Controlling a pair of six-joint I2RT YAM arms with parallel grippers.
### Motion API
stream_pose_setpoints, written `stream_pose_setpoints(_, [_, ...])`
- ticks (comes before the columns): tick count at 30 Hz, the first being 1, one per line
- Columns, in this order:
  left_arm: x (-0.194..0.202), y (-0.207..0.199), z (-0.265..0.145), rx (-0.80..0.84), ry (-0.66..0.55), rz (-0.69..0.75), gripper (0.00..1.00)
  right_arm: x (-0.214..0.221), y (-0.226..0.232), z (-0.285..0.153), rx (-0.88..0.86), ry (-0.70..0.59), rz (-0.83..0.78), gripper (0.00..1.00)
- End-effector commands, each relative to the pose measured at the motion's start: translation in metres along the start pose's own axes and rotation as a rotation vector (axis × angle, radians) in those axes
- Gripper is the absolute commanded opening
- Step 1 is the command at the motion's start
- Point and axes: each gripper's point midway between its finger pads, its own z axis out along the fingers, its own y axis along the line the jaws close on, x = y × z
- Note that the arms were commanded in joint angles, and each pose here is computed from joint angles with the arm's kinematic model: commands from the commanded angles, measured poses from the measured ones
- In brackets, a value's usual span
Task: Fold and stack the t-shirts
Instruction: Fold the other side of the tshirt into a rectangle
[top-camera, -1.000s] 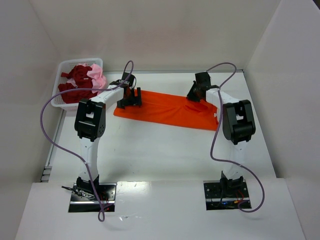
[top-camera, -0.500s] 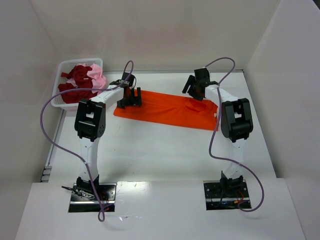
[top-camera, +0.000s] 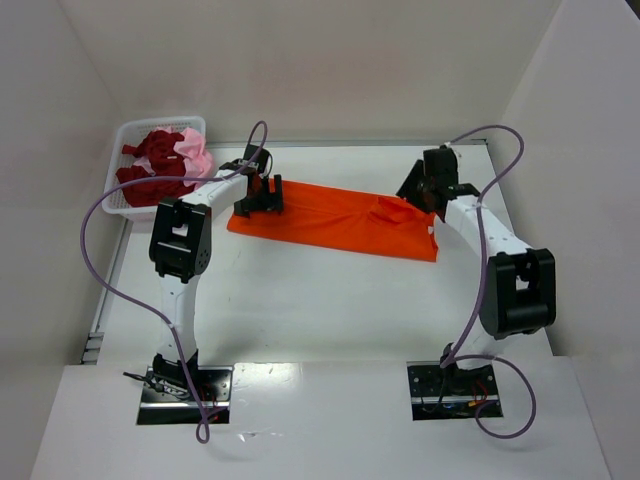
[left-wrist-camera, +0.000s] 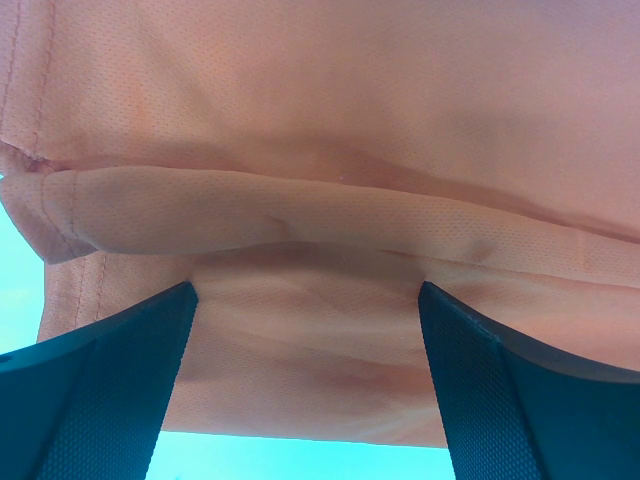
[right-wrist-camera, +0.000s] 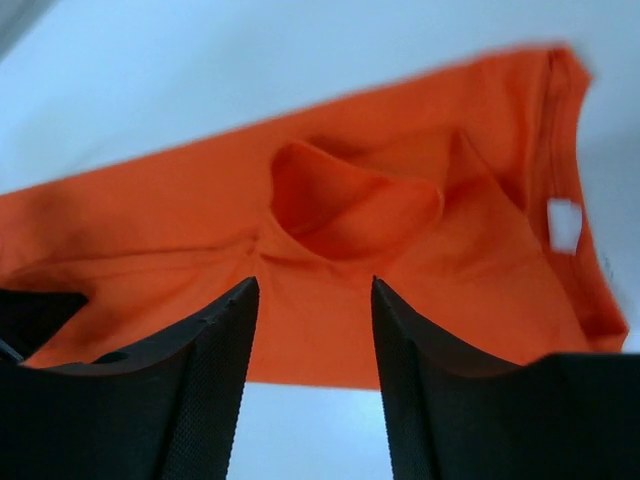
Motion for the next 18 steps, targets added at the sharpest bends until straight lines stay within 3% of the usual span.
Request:
stream_pose_setpoints(1, [0.037,0.001,0.034,0.02,0.116,0.016,1.0,0.043,-0.026,0.007,0.071,0.084,0.075,0.53])
stream_pose_setpoints(7, [0.039,-0.003,0.034,0.024,0.117,0.024,1.0,0.077,-0.037,0.025,0.075,0.157,0.13,0.51])
stream_pose_setpoints(11, [0.039,-0.003,0.034,0.024,0.117,0.024,1.0,0.072,-0.035,0.033,0.075,0.136,0.142,0.59])
stream_pose_setpoints(18, [0.039,-0.003,0.034,0.024,0.117,0.024,1.0,0.061,-0.028,0.048,0.075,0.101,0.177,0.6])
